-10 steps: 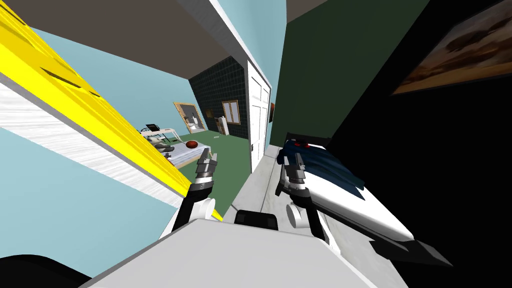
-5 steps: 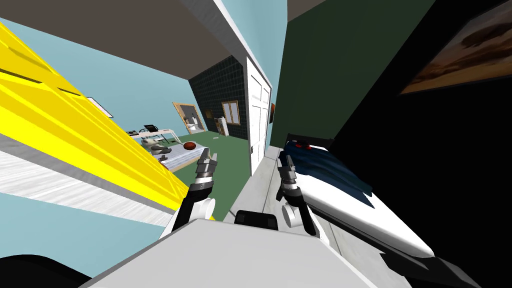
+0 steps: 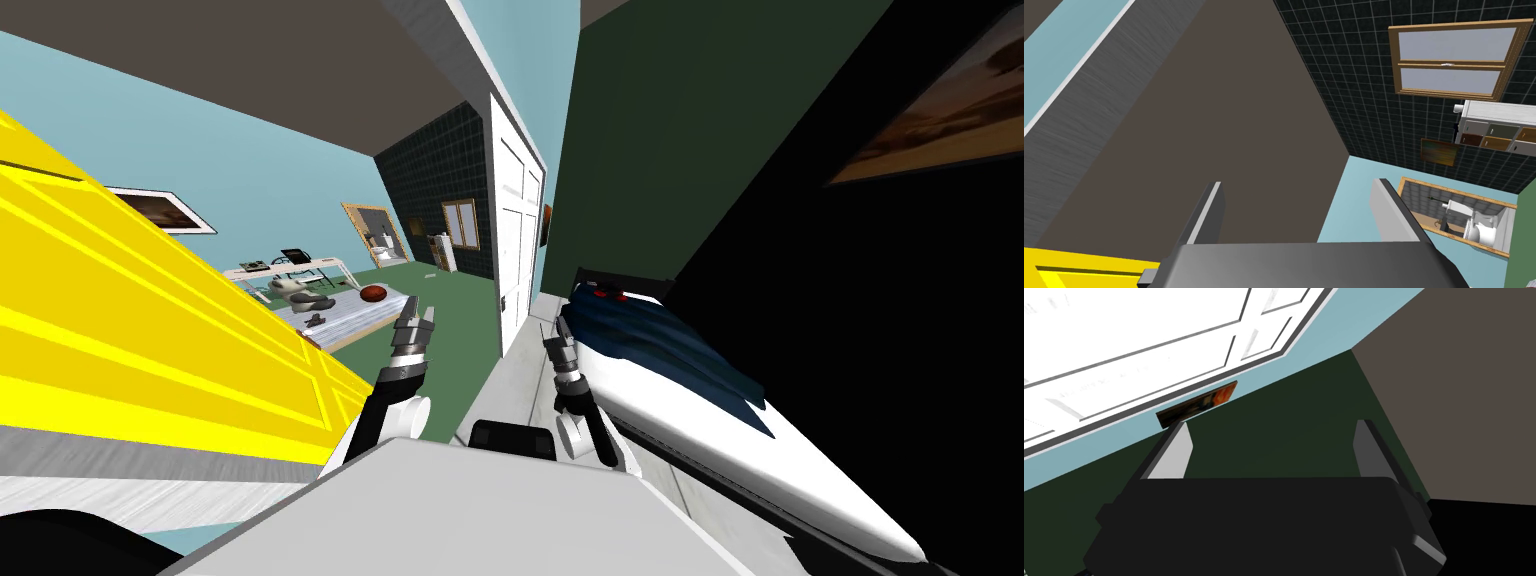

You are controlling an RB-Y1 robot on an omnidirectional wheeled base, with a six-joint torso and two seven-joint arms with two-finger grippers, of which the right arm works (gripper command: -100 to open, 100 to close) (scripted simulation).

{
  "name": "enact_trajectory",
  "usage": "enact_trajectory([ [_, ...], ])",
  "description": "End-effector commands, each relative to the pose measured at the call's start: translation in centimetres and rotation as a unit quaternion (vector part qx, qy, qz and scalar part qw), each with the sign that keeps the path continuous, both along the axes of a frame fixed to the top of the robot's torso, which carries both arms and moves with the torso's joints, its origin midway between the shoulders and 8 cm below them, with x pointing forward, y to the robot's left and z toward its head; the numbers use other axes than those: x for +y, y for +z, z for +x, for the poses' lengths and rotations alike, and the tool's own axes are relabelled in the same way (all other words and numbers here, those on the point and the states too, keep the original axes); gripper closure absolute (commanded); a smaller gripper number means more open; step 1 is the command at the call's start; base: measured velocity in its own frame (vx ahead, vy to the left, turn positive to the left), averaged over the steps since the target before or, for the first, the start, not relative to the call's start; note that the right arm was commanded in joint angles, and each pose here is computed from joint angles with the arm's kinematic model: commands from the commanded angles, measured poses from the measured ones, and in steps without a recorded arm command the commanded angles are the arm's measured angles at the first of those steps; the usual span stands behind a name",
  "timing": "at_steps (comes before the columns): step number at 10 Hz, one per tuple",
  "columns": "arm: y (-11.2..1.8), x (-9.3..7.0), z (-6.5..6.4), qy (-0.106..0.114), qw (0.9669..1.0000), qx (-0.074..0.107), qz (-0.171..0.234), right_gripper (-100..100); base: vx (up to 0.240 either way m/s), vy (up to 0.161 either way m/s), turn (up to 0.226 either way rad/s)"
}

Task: Push the door open

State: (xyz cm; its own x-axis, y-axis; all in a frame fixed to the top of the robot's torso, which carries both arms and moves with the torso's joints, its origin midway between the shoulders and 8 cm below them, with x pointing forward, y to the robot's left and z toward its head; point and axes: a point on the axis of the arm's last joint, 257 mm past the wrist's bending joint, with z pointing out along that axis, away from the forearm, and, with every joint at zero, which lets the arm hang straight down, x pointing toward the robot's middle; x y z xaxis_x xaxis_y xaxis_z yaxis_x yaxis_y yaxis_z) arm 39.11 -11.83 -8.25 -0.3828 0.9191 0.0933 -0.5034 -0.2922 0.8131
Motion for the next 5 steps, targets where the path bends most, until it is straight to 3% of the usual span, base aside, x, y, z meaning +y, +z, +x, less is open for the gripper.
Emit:
enact_trajectory([
  [1,-0.8,0.8,0.0,0.014,0.9999,0.004,-0.003,-100,0.103,-0.001,0.006],
  [5,-2.8,3.0,-0.3,0.047,0.9987,0.015,-0.012,-100,0.091,0.009,0.003],
])
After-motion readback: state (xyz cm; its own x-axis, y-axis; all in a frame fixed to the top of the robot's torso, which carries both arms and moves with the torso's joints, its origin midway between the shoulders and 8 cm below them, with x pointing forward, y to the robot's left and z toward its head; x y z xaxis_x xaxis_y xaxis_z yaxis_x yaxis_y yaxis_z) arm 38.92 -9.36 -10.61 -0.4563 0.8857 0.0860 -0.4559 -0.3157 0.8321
